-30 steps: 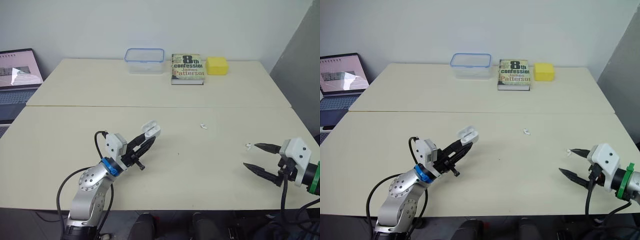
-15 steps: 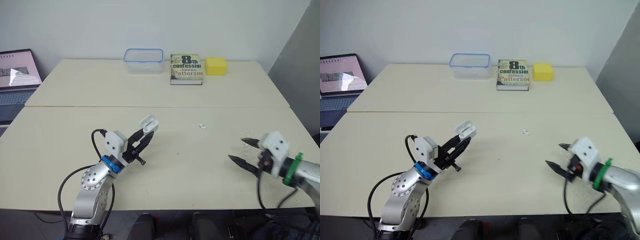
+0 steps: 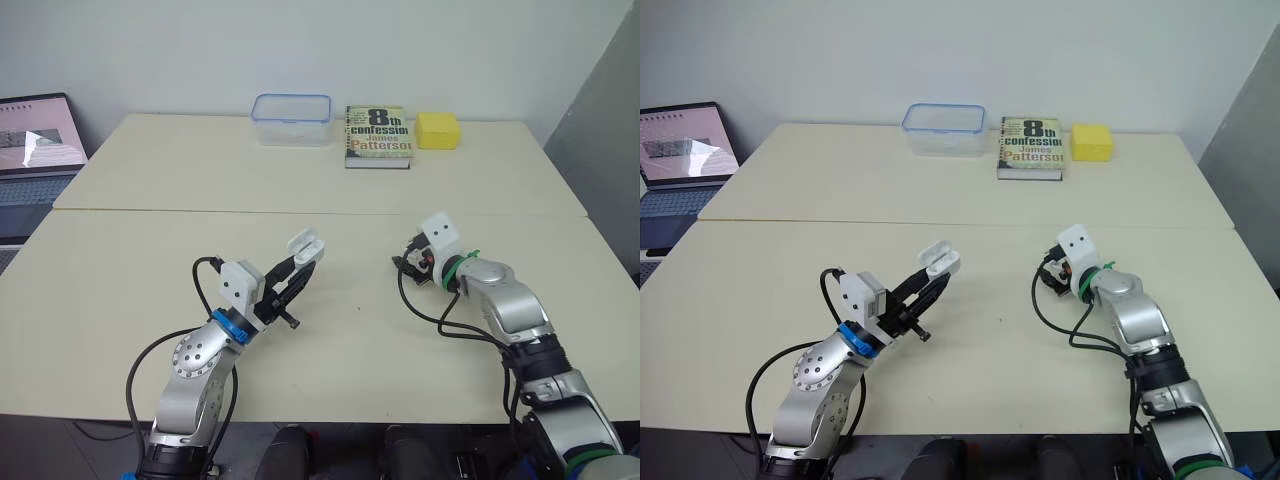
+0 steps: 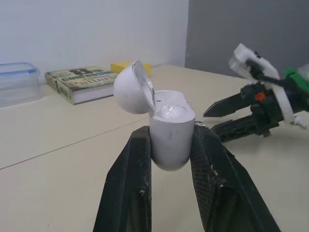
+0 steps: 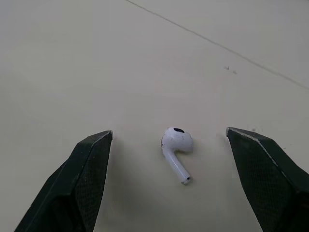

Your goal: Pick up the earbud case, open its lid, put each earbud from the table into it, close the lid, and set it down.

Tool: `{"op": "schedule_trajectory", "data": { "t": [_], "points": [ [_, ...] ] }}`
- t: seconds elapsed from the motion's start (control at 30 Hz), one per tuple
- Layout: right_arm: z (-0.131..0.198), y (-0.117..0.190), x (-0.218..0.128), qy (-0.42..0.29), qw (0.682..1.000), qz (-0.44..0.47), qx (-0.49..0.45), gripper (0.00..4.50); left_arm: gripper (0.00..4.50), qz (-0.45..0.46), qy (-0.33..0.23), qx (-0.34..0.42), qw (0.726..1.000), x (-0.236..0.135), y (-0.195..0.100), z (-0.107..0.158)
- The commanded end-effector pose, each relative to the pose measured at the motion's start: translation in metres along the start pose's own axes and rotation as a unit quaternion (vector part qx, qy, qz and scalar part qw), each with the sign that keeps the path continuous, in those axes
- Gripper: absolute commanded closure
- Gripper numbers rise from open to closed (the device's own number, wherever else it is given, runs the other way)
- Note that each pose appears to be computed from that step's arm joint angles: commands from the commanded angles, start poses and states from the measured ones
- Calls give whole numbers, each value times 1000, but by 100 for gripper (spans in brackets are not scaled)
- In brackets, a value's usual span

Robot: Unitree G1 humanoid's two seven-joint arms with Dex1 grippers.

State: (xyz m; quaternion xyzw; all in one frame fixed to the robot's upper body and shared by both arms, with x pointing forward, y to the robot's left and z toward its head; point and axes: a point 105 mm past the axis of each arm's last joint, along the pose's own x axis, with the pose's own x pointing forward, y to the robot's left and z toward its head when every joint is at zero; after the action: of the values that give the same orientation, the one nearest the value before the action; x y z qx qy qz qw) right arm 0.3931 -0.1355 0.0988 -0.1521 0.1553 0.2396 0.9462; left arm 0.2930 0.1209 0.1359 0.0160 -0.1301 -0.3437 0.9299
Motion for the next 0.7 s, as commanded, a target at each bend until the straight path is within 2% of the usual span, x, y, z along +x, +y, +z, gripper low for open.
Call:
{"op": "schedule_trajectory", "data": {
  "t": [0.03, 0.17, 0.3, 0.5, 0.53, 0.63, 0.7],
  "points": [
    [3, -4, 7, -11, 1000, -12, -1, 56, 376, 1, -19, 9, 1000, 2, -1, 10],
    [-4, -1, 9, -3, 1000, -10, 21, 56, 376, 3, -17, 8, 1000, 1, 0, 10],
    [-6, 4, 9, 1, 1000, 0, 29, 179, 376, 3, -15, 7, 1000, 0, 1, 9],
    [-3, 2, 8, 5, 999, 5, 39, 397, 376, -3, -10, 4, 1000, 2, -1, 7],
    [-2, 3, 6, 3, 999, 11, 35, 412, 376, -3, -9, 4, 1000, 1, -1, 7],
    [5, 10, -5, -5, 999, 43, 5, 412, 376, -4, -8, 5, 1000, 0, -2, 7],
    [8, 24, -31, -9, 992, 113, -63, 412, 376, -5, -7, 3, 1000, -2, -2, 8]
  ]
}}
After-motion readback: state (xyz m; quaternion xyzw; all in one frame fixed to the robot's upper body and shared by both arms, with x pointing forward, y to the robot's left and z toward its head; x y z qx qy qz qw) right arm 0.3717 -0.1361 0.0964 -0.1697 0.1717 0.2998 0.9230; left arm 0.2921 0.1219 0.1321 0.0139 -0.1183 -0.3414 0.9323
